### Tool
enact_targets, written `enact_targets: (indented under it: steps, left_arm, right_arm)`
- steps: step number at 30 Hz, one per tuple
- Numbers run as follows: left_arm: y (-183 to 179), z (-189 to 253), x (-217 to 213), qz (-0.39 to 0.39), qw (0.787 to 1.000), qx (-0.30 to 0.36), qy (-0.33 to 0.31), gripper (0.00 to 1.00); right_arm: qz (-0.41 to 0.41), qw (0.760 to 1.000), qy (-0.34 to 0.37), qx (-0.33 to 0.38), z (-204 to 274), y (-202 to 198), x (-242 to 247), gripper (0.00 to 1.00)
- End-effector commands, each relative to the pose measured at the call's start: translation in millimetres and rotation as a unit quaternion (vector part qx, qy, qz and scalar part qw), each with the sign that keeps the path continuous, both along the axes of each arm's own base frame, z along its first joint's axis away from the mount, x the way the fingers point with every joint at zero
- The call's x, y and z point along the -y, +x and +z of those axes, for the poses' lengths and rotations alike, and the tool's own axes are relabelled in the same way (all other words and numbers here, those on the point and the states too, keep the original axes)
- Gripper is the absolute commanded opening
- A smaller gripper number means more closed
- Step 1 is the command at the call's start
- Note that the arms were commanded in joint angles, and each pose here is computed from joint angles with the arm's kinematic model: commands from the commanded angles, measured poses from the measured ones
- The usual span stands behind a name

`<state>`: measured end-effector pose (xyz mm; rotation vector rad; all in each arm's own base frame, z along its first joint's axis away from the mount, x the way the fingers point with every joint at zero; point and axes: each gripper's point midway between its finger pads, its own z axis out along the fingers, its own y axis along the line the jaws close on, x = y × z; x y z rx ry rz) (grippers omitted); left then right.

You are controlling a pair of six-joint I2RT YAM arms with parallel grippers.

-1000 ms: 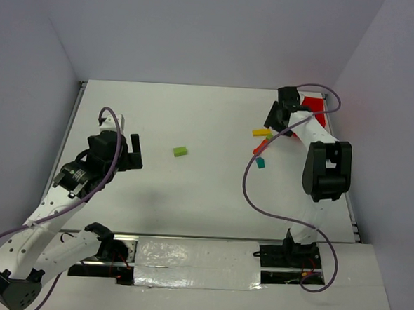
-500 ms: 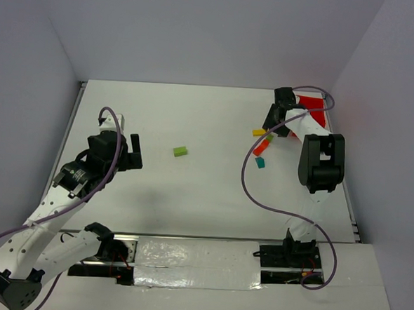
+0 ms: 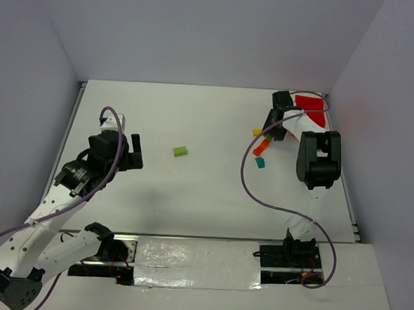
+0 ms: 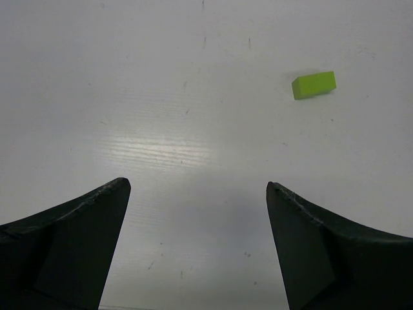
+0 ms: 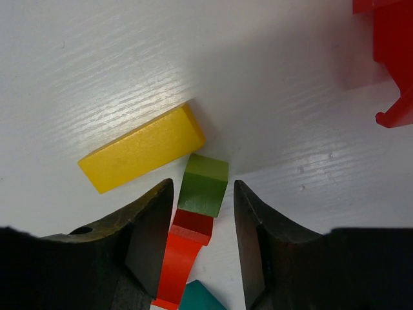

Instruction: Build the wood block tower

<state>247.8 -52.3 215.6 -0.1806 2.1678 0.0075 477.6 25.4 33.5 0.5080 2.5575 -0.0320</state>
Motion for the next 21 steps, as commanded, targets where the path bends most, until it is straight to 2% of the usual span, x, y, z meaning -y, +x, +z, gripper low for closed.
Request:
enact_targets:
  steps: [1,6,9,13,15,21]
  left_arm:
    - [5,7,0,-0.001,1.0,0.016,0.0,0.99]
    - [5,5,0,-0.003,1.0,0.013,0.001,1.0]
    - [6,5,1,-0.004,1.0,0.012,0.001,1.0]
    - [6,5,1,-0.002,1.0,0.012,0.001,1.0]
    - [6,4,-1,0.001,1.0,0.011,0.003,1.0]
    - [6,3,-1,0.003,1.0,0.008,0.005,0.99]
  right_arm:
    - [0.001,1.0,0.003,0.01,5,7,2,0.49]
    - [-0.003,0.999,-0.003,0.038,22,5,3,0.36]
    - [0.017,0.997,-0.018,0.07,46,5,-10,0.34]
    - [0.088,0.989,-0.039,0.114,84,4,-64,0.35]
    - [0.142,0.982,-0.045,0.119,94,0,-109,0.35]
    - [0.241,0.965,-0.022,0.103,74,-20,-208,0.35]
